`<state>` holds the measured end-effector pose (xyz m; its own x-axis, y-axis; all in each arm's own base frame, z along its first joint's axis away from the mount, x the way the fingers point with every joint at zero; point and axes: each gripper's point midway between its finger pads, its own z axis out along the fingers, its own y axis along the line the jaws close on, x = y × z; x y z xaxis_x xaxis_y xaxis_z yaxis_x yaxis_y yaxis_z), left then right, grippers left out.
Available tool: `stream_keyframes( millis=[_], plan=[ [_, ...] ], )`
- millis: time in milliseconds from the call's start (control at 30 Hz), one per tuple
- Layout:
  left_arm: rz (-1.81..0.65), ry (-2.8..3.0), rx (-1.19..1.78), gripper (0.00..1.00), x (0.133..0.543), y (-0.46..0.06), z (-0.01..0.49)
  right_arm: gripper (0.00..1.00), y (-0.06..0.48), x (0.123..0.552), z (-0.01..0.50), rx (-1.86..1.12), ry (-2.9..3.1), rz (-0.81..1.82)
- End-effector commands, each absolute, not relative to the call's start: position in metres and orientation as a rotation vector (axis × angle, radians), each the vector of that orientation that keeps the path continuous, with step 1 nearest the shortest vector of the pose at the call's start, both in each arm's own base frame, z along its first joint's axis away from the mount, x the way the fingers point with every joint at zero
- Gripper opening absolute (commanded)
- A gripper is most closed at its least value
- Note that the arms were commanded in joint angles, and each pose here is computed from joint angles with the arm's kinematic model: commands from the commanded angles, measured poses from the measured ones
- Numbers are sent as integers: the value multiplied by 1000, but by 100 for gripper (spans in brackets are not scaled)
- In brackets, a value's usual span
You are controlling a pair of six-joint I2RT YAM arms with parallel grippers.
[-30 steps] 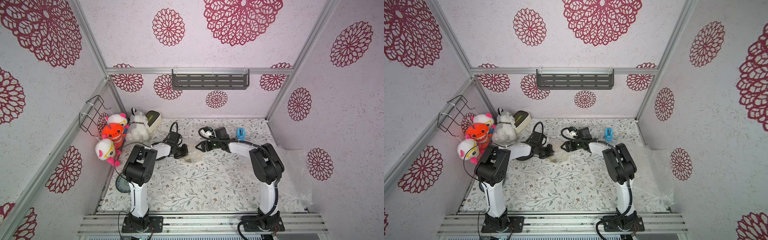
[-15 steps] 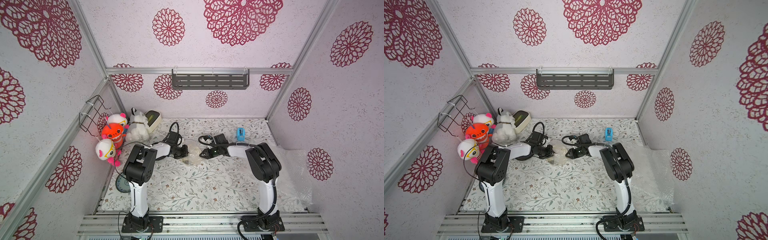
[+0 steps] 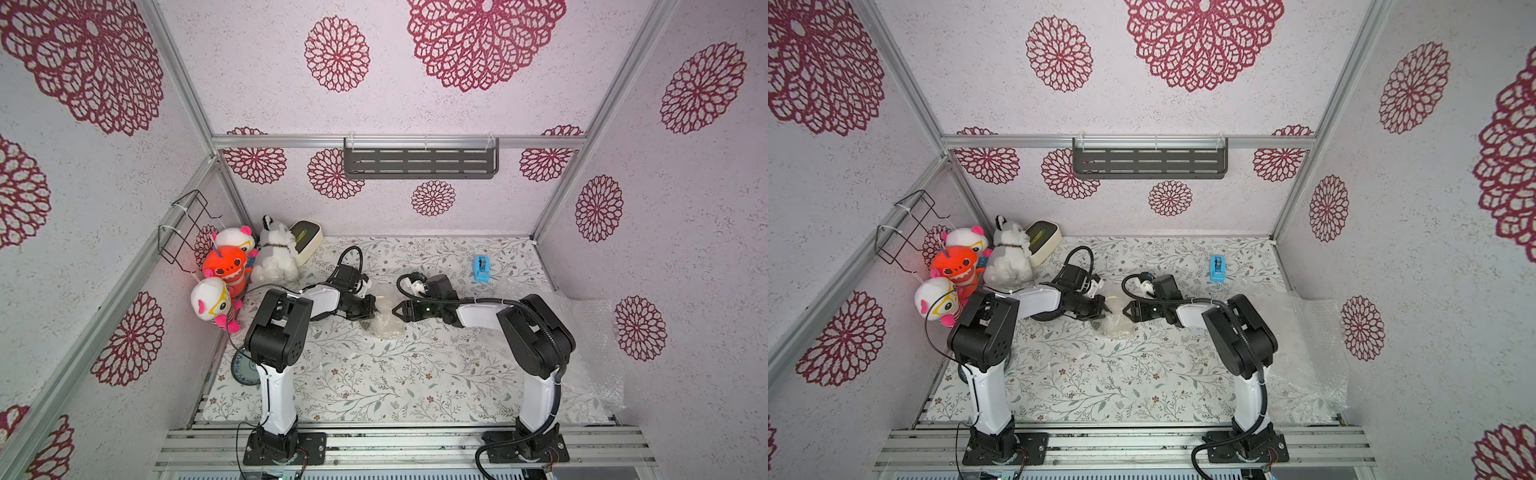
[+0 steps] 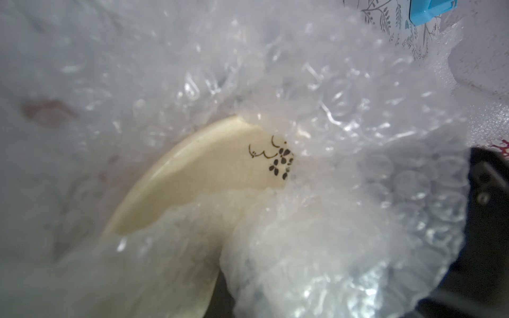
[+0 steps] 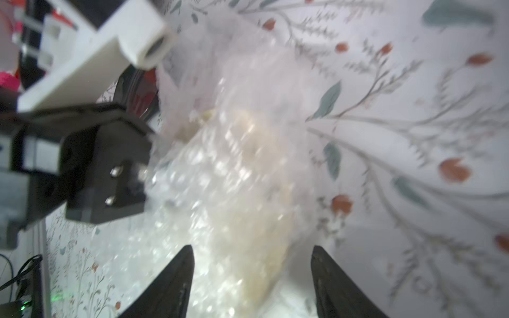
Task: Wrap dinner plates in bubble wrap
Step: Wrap the plate in the bubble wrap.
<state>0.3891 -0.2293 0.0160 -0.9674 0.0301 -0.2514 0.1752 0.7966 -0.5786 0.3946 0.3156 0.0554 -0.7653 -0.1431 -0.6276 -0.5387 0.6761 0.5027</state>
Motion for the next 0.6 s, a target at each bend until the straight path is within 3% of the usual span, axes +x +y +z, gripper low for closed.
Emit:
stream_keyframes(
  millis=[0,100,200,333,467,567],
  plan=[
    [-867,2853,174,5,372,-219,-1,68,313,415,58,-668,2254,945],
    [-862,2861,150,5,373,-218,-3,61,330,416,76,-848,2121,1021],
    [-848,2875,107,5,372,-215,-6,43,346,405,91,-1020,1997,1066],
    [-862,2885,42,5,368,-215,-11,34,357,395,98,-1144,1943,1073],
    [-830,2903,-43,4,366,-210,-19,8,365,386,106,-1228,1893,955],
    [-816,2907,-128,3,365,-206,-25,0,368,377,101,-1354,1846,699]
  ],
)
